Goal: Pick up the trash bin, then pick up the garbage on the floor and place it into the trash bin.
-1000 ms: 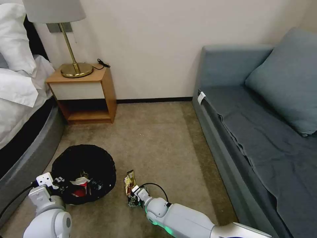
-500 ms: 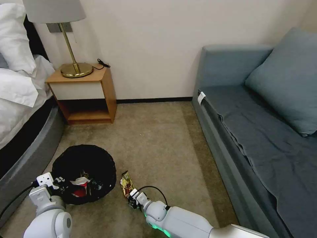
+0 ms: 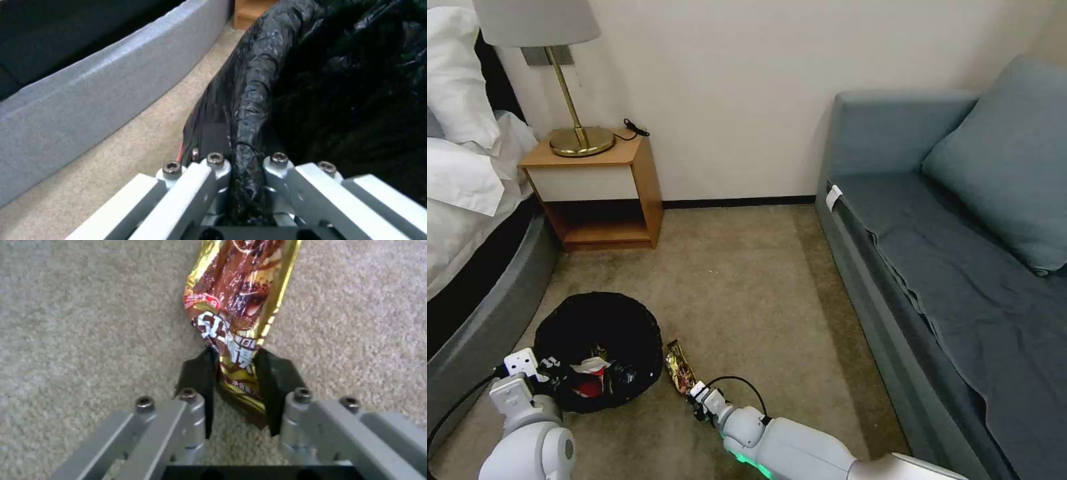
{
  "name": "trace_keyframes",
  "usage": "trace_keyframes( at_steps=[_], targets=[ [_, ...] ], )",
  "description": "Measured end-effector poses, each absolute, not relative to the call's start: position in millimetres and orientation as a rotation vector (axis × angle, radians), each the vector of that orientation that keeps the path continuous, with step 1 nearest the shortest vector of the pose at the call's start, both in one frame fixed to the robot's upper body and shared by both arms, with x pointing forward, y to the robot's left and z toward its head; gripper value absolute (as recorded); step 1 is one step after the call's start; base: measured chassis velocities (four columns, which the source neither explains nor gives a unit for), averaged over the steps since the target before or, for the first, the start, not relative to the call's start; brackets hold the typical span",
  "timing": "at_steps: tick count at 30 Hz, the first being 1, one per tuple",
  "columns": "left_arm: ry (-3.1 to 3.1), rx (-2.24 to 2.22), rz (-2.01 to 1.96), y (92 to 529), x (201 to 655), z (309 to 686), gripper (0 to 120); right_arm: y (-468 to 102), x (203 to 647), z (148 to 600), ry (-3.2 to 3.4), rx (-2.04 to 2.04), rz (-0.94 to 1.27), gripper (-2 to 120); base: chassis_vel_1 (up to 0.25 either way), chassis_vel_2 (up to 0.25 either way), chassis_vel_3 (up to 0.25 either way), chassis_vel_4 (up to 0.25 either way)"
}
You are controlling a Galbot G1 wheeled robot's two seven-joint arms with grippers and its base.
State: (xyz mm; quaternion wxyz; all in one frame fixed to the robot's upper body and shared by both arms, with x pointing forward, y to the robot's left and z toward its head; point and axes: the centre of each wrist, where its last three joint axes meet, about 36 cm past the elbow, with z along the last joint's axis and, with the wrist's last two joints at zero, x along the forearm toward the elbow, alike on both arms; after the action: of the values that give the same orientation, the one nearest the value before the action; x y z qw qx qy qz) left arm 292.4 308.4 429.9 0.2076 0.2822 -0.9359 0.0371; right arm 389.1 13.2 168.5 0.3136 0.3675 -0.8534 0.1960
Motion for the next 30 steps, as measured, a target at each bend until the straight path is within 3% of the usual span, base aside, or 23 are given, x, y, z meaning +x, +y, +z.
trace_keyframes(
  at_steps=[6, 18, 22, 24, 26, 30],
  targets=[
    [-2.605, 0.785, 0.103, 308.6, 292.8, 429.2, 3, 11.1, 390.7, 168.2, -2.265, 0.974, 0.512, 0, 0.000, 0.000, 0.000, 0.000],
    [-2.607, 0.781, 0.107, 309.9, 294.1, 430.1, 3, -8.4, 411.2, 198.2, -2.345, 0.940, 0.481, 0, 0.000, 0.000, 0.000, 0.000],
    [-2.610, 0.778, 0.107, 311.0, 295.4, 431.4, 3, -24.3, 434.4, 231.4, -2.426, 0.895, 0.444, 0, 0.000, 0.000, 0.000, 0.000],
    [-2.610, 0.771, 0.106, 311.5, 296.5, 430.8, 3, -33.0, 459.9, 284.3, -2.531, 0.861, 0.358, 0, 0.000, 0.000, 0.000, 0.000],
    [-2.609, 0.770, 0.105, 311.7, 296.8, 430.2, 3, -33.3, 463.5, 294.3, -2.549, 0.860, 0.341, 0, 0.000, 0.000, 0.000, 0.000],
    [-2.598, 0.757, 0.109, 310.9, 299.0, 425.1, 3, -20.6, 475.3, 381.0, -2.640, 0.886, 0.114, 0, 0.000, 0.000, 0.000, 0.000]
  ],
)
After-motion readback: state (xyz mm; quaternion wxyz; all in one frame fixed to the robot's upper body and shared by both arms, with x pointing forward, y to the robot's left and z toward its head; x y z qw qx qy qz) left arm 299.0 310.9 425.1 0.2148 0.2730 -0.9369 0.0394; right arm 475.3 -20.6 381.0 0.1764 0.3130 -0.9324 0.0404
